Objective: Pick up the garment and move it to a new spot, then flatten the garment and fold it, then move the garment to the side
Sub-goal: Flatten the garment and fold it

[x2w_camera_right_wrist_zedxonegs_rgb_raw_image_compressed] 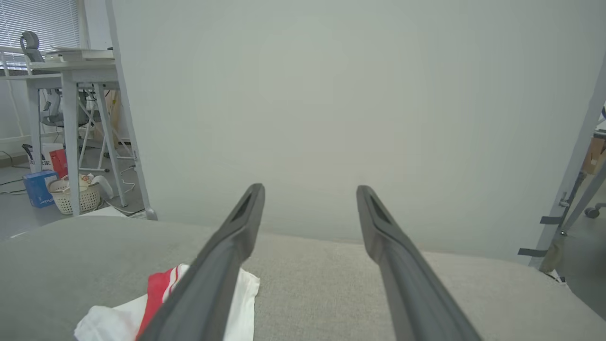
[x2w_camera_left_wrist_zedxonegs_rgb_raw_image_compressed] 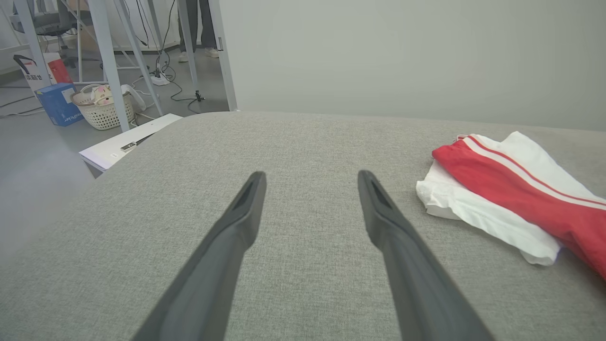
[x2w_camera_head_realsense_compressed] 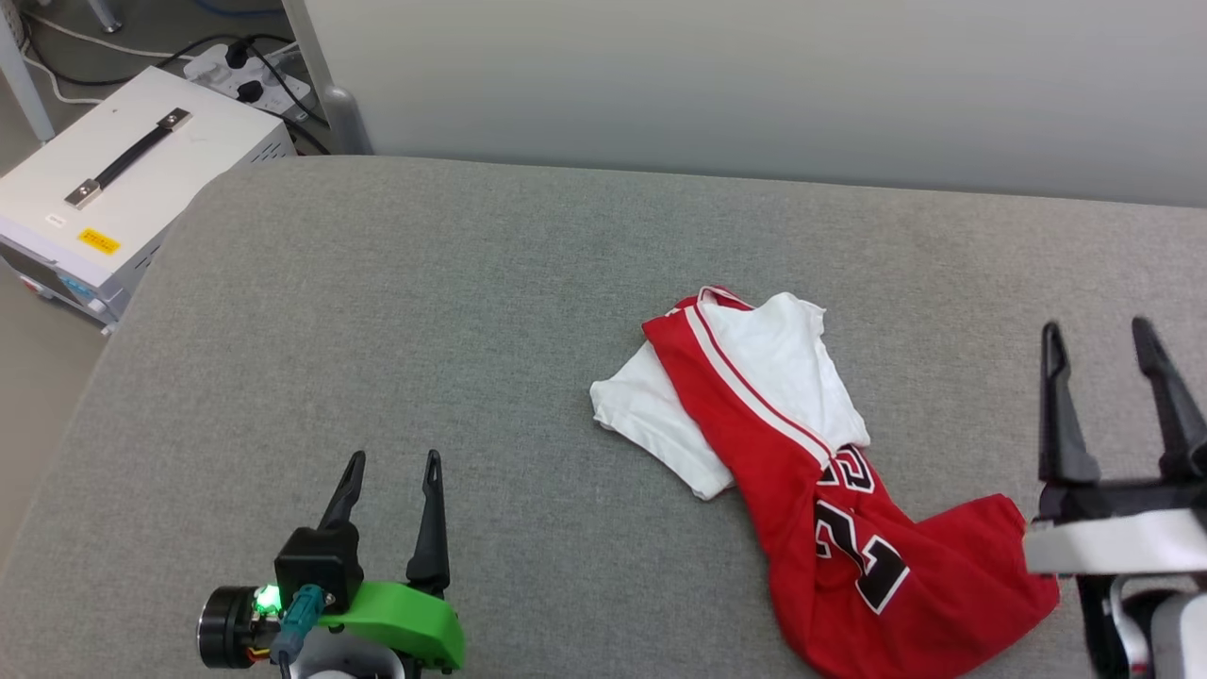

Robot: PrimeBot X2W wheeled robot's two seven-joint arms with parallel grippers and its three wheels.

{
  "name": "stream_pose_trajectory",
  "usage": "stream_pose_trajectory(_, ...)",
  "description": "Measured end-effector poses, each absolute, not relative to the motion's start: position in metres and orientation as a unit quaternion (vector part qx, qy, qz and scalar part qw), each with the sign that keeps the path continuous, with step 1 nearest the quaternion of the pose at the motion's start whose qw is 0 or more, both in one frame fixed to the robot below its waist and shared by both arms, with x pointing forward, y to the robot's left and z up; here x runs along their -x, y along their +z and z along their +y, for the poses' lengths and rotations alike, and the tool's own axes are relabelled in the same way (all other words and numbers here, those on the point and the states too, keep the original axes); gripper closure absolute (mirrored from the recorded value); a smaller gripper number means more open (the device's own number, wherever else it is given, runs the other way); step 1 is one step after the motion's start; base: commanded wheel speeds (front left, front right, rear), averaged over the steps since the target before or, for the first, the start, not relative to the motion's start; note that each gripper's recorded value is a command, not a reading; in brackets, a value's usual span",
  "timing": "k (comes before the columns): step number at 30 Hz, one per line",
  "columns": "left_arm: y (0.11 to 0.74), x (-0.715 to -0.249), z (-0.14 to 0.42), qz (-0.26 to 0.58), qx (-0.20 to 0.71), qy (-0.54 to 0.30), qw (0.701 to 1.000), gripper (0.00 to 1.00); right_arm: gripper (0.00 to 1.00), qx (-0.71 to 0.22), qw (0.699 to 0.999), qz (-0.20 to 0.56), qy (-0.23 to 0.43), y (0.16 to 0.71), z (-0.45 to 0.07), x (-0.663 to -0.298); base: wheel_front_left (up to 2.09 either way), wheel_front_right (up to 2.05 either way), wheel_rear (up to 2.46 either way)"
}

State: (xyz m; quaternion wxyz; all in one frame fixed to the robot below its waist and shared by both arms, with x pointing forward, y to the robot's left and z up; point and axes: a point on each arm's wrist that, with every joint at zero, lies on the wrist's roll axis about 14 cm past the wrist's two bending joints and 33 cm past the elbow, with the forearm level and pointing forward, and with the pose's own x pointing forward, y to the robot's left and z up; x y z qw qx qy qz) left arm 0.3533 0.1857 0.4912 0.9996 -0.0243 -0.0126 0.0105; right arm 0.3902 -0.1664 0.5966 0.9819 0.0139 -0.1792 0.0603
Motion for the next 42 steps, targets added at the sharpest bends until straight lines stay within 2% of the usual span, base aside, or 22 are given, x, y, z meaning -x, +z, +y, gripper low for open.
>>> stream_pose_trajectory(4,0.490,-0.359,0.187,-0.011,0.022,0.012,1.000,0.00,0.00,0.023,0.966,-0.241,0.085,0.640,-0.165,-0.416,0.00,0.00,0.00)
stream_pose_trajectory(8,0.492,-0.368,0.187,-0.013,0.021,0.012,1.000,0.00,0.00,0.062,0.952,-0.269,0.129,0.664,-0.152,-0.444,0.00,0.00,0.00)
stream_pose_trajectory(13,0.490,-0.375,0.189,-0.012,0.021,0.015,1.000,0.00,0.00,0.098,0.946,-0.237,0.197,0.653,-0.127,-0.478,0.00,0.00,0.00)
stream_pose_trajectory(17,0.489,-0.381,0.190,-0.011,0.024,0.017,1.000,0.00,0.00,0.140,0.949,-0.105,0.263,0.610,-0.103,-0.508,0.00,0.00,0.00)
stream_pose_trajectory(21,0.493,-0.387,0.192,-0.017,0.025,0.023,0.999,0.00,0.00,0.170,0.933,0.050,0.315,0.561,-0.088,-0.517,0.00,0.00,0.00)
stream_pose_trajectory(26,0.493,-0.396,0.194,-0.019,0.029,0.027,0.999,0.00,0.00,0.188,0.892,0.228,0.342,0.515,-0.090,-0.517,0.00,0.00,0.00)
stream_pose_trajectory(31,0.491,-0.405,0.196,-0.018,0.033,0.033,0.999,0.00,0.00,0.185,0.843,0.367,0.347,0.477,-0.095,-0.513,0.00,0.00,0.00)
stream_pose_trajectory(35,0.489,-0.411,0.197,-0.017,0.036,0.039,0.998,0.00,0.00,0.183,0.813,0.431,0.347,0.449,-0.095,-0.516,0.00,0.00,0.00)
stream_pose_trajectory(42,0.478,-0.416,0.204,-0.002,0.035,0.054,0.998,0.00,0.00,0.183,0.774,0.487,0.362,0.397,-0.078,-0.512,0.00,0.00,0.00)
